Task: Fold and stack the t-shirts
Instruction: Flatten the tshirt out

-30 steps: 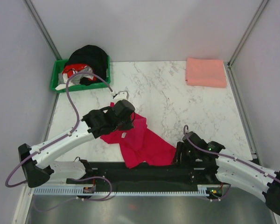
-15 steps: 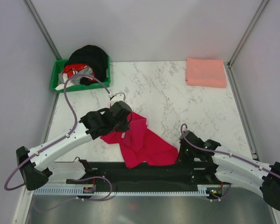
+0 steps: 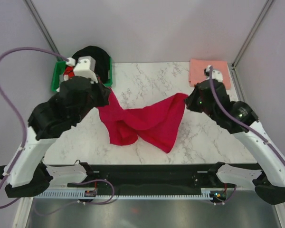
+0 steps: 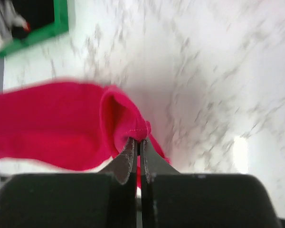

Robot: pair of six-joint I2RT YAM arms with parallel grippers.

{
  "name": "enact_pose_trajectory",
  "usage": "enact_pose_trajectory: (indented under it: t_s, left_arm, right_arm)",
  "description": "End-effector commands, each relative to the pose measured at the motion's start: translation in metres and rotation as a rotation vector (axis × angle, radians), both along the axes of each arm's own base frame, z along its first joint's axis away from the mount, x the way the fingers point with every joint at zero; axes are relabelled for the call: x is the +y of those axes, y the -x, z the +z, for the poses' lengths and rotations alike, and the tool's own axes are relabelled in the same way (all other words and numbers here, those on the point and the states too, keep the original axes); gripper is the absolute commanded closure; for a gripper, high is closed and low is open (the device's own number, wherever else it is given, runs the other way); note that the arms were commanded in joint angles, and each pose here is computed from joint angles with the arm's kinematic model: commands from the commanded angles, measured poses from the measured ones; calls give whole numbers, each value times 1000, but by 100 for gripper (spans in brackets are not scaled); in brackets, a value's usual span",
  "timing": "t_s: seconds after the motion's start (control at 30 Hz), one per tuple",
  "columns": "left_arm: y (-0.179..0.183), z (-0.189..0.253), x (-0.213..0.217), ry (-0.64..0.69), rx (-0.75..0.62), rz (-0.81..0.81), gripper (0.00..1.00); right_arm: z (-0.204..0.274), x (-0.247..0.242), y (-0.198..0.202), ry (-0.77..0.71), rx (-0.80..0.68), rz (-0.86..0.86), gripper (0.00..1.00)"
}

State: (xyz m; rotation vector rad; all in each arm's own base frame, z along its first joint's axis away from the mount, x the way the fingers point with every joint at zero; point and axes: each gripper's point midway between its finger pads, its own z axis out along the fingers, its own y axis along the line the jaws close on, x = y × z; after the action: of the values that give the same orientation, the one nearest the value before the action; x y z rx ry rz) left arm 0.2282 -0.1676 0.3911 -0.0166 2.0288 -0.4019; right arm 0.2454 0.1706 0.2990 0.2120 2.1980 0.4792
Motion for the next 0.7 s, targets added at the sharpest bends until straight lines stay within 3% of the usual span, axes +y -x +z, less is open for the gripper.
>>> enact_pose_trajectory:
  t_s: [0.0,0.13,0.2,0.27,0.37,0.67]
  left_arm:
    - [0,68,54,-132,-216,80,98]
    - [13,142,88,-108,-426,119,98]
    - [24,176,97,-34,-552,103,98]
    - [35,197,102,-43,-659,57,98]
    - [52,214,92,-60,-780,-85,98]
    - [119,281,111,158,-1052,-219,98]
  right_arm:
    - [49,-66,-9,234,-90,-146,100]
    - [138,-93,-8,164,-292,-250,100]
    - [164,-106,0,148,-370,-277,100]
    - [190,-120,15,93,-465,-302,100]
    - [210,-134,37,20,-584,-300,100]
    - [269,-165,110,-171,-937,-227,100]
